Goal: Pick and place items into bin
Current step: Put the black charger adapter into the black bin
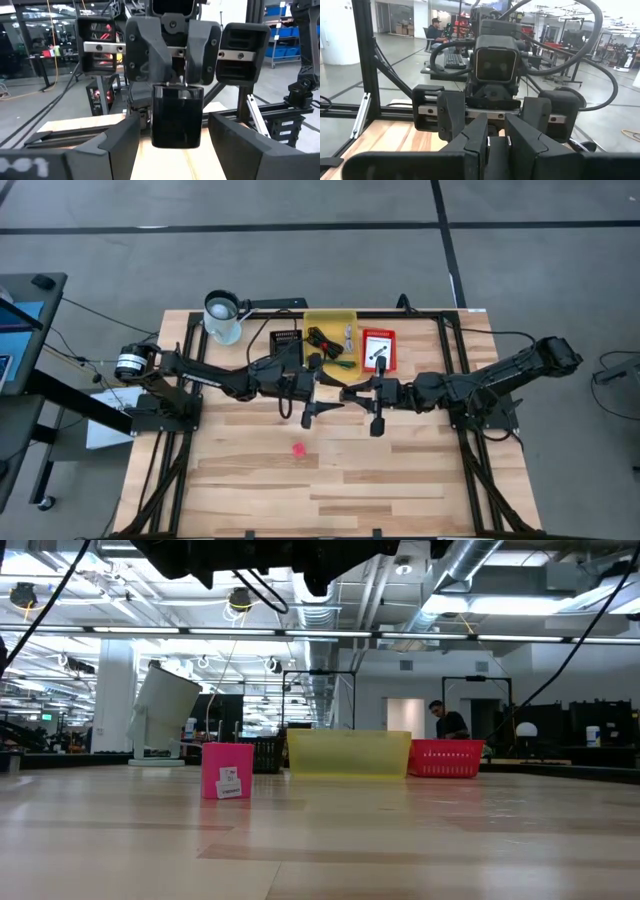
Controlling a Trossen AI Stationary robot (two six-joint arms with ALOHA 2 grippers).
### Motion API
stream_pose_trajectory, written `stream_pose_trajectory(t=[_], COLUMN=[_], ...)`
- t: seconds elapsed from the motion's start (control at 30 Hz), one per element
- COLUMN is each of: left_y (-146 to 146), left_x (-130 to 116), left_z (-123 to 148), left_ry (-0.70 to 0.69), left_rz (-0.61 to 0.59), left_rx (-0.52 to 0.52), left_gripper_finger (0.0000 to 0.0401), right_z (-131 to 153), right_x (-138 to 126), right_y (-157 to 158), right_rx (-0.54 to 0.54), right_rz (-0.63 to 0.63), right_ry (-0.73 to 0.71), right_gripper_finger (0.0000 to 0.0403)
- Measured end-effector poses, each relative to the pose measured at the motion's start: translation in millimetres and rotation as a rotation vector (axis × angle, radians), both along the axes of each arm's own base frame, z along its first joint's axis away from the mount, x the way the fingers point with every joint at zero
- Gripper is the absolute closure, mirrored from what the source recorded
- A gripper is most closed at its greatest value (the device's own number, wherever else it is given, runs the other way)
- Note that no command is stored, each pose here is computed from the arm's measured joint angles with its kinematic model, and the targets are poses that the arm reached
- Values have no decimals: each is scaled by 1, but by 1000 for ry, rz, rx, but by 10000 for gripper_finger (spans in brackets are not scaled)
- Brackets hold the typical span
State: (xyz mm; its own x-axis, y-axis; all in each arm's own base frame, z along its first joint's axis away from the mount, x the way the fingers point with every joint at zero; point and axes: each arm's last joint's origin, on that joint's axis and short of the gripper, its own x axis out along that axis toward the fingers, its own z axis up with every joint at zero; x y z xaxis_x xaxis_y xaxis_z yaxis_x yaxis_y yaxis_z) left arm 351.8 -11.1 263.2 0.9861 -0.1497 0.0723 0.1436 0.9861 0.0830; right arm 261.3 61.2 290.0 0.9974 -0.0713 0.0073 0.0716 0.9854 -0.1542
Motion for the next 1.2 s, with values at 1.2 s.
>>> stream_pose_trajectory(t=[1.2], left_y=[0], left_x=[1], left_z=[7], left_ry=[-46], left_rz=[-10], left_rx=[37], left_gripper_finger=[184], right_z=[4], right_x=[2], right_y=[-8], right_rx=[-2], right_rz=[60], right_ry=[-36], right_gripper_finger=[348])
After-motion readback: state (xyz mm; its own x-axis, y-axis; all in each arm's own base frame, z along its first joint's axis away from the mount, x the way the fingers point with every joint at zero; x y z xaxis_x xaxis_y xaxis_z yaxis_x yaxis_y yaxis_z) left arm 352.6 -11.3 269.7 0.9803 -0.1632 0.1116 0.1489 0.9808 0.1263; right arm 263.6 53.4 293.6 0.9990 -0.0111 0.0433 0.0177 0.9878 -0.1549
